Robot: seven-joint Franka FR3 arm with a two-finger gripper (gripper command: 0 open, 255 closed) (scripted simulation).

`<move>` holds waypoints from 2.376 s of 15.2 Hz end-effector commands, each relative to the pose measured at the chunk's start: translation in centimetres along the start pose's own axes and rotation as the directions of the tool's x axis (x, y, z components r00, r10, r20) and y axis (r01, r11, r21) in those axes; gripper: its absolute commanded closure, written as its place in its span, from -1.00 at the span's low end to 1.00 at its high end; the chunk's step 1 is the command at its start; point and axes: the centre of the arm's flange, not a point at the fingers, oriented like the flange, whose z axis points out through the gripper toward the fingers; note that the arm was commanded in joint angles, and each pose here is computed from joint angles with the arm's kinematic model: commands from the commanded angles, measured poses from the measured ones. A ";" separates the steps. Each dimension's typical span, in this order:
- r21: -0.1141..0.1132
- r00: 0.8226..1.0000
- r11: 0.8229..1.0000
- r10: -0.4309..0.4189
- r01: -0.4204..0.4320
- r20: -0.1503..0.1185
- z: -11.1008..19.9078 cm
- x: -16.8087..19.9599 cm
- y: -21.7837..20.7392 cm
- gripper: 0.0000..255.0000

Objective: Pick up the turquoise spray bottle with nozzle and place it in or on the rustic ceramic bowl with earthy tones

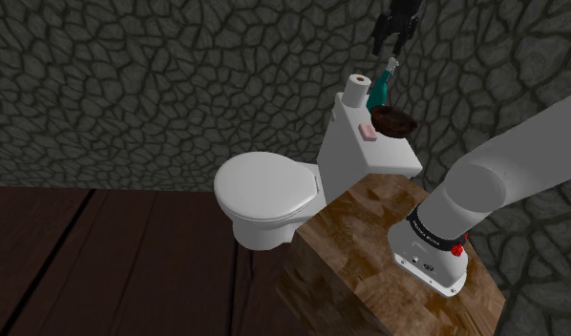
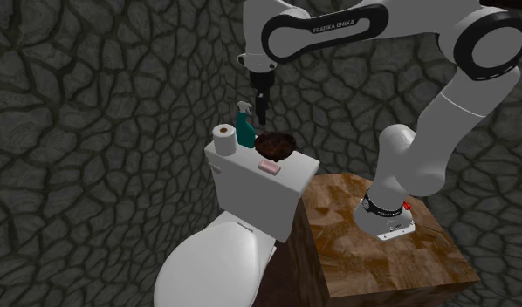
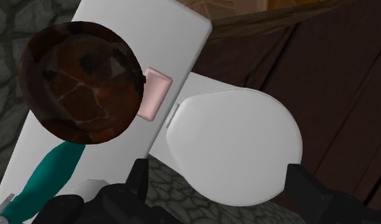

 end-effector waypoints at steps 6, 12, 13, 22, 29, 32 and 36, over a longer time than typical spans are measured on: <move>0.020 0.999 0.999 0.039 -0.039 0.004 2.0 5.4 8.2 -1.00; 0.039 0.997 0.997 0.072 -0.072 0.009 3.6 9.6 15.0 -1.00; 0.042 0.997 0.996 0.077 -0.078 0.010 3.9 10.3 16.1 -1.00; 0.064 0.993 0.991 0.117 -0.118 0.016 6.6 15.1 24.5 -1.00; 0.064 0.993 0.991 0.117 -0.118 0.016 10.0 15.1 24.3 -1.00; 0.064 0.993 0.991 0.117 -0.118 0.016 10.0 15.1 24.3 -1.00; 0.064 0.993 0.991 0.117 -0.118 0.016 10.0 15.1 24.3 -1.00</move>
